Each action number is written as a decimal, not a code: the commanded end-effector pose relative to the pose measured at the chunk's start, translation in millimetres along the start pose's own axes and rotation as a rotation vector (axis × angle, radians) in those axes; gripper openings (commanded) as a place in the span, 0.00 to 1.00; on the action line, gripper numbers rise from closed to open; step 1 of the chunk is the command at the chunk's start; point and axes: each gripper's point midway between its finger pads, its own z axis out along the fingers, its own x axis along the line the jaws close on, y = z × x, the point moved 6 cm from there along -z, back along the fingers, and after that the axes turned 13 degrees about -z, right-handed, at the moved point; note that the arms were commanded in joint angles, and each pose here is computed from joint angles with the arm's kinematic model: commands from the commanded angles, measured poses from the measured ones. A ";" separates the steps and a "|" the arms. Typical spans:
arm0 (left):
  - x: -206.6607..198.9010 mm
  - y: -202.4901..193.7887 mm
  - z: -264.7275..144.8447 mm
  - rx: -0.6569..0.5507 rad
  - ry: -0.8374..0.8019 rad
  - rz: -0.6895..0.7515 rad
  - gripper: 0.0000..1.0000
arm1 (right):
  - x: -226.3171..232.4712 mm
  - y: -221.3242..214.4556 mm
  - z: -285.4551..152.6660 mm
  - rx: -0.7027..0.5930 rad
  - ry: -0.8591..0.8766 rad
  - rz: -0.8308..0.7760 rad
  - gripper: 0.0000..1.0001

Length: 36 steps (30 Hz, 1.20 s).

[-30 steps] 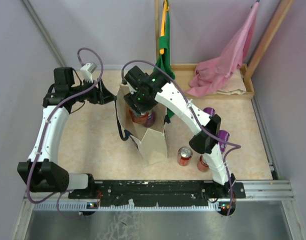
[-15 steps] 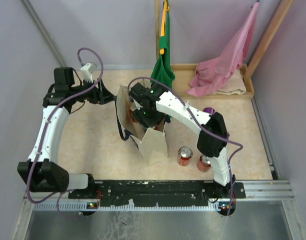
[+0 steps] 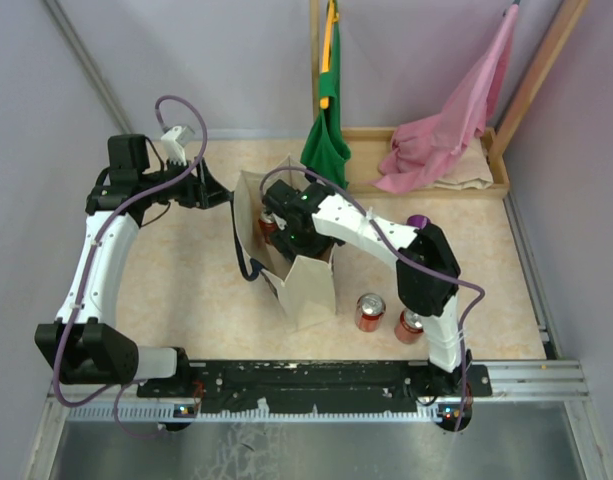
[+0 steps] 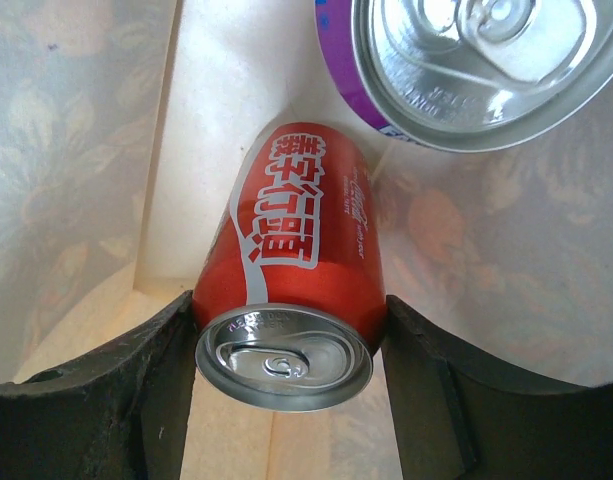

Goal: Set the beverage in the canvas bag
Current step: Place the drink in the canvas bag.

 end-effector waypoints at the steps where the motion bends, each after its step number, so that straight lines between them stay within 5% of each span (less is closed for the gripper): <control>1: -5.3 7.0 -2.5 -0.012 -0.011 0.037 0.70 | -10.4 15.4 -31.5 -0.153 -0.047 0.015 0.00; 3: -5.2 7.7 -2.2 -0.012 -0.013 0.038 0.70 | -9.8 13.5 -28.8 -0.143 -0.046 0.013 0.02; 11: -5.7 8.9 -0.9 -0.009 -0.023 0.039 0.70 | -11.5 7.1 -30.4 -0.143 -0.062 -0.002 0.63; 18: -6.5 6.9 -2.6 -0.012 -0.023 0.039 0.70 | -11.8 10.4 -34.9 -0.173 -0.065 -0.011 0.97; 24: -7.1 5.8 -3.3 -0.010 -0.025 0.042 0.70 | -9.6 25.3 -59.2 -0.278 -0.069 -0.034 0.99; 36: -25.3 32.9 -8.7 -0.082 -0.078 0.140 0.69 | -39.2 63.8 -193.3 -0.747 -0.285 0.049 0.99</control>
